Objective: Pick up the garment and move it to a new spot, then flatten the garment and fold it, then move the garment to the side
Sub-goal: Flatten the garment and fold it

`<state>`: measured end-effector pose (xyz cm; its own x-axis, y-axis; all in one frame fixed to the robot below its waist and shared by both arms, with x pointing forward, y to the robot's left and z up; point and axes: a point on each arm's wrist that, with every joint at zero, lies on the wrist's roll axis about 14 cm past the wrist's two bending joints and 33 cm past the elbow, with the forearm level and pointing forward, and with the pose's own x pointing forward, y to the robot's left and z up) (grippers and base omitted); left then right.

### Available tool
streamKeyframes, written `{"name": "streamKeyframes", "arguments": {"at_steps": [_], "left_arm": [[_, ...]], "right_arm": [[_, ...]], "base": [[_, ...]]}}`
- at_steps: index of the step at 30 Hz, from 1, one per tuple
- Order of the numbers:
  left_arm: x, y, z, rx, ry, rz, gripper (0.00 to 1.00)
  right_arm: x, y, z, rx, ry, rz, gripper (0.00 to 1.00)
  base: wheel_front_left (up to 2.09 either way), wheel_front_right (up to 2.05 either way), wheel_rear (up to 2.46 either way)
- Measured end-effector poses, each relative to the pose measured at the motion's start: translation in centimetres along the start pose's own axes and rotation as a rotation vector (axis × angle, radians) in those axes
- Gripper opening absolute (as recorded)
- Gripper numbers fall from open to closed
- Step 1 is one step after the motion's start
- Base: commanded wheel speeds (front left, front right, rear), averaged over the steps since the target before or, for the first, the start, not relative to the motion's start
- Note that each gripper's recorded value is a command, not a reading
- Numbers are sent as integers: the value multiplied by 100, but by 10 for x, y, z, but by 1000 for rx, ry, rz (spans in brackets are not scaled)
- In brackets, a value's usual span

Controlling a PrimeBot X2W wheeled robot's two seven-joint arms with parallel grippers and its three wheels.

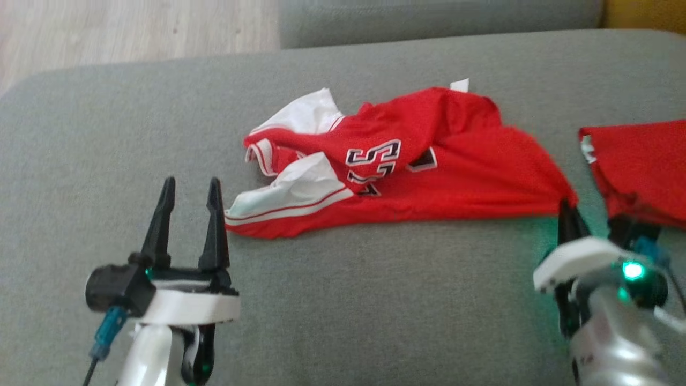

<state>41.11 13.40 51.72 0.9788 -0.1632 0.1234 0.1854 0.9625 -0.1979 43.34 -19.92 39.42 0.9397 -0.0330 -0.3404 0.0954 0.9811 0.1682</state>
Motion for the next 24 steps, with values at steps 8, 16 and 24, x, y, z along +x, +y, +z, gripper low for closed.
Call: {"name": "streamKeyframes", "arguments": {"at_steps": [8,16,24], "left_arm": [[-12,-15,11,-2,-24,-35,100],[-15,-13,10,-9,-21,-24,100],[-21,-4,9,-35,-19,8,100]], "right_arm": [[-50,-25,-36,2,51,-51,0],[-41,-11,-15,-19,-16,-7,100],[-34,91,57,-45,-259,297,100]], "base": [[0,0,0],[0,0,0],[0,0,0]]}}
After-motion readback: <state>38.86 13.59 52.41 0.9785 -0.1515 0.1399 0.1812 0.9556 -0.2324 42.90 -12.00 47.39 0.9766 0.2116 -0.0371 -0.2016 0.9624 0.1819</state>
